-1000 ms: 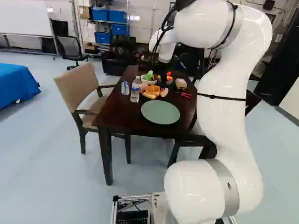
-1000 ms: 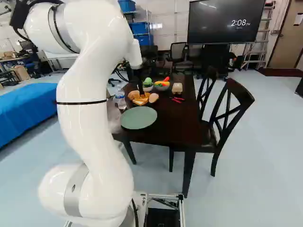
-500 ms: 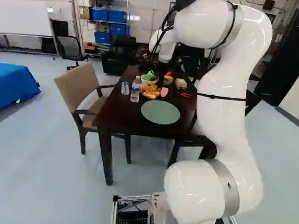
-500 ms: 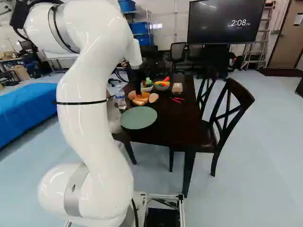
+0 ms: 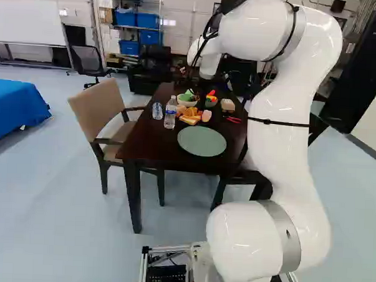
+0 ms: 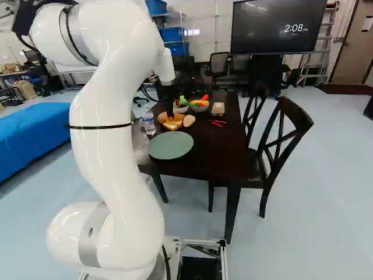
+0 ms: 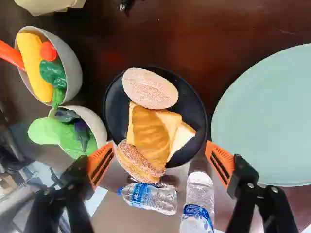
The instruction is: Move the croissant to the empty plate
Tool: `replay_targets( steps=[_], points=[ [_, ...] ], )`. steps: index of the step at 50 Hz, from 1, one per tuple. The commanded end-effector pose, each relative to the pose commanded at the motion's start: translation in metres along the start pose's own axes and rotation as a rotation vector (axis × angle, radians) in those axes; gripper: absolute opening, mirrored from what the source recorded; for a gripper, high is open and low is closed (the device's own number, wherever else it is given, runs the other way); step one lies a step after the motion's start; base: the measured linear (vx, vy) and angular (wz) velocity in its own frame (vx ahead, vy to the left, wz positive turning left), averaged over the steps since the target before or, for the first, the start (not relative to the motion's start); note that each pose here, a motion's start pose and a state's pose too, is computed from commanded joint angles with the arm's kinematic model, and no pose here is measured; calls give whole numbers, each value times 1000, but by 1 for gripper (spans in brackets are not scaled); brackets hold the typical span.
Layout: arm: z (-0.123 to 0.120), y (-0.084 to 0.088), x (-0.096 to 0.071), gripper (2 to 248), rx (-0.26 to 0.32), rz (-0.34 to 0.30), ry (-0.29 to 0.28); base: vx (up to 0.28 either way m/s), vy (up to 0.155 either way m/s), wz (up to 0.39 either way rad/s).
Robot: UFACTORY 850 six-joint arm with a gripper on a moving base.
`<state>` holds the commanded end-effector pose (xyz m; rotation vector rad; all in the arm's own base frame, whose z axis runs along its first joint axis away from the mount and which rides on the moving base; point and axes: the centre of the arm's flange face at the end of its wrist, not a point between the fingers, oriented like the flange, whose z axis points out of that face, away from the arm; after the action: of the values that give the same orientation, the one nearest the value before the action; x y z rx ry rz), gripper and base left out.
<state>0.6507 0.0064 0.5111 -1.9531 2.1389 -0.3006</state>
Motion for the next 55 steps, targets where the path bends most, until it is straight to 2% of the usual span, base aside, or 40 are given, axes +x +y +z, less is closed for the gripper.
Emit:
replay_targets(
  steps=[36,55],
  points=[
    [7,-15,-5,247,-5,-6,-1,0,0,0],
    [11,-23,-12,247,-28,-13,-1,0,0,0]
  ],
)
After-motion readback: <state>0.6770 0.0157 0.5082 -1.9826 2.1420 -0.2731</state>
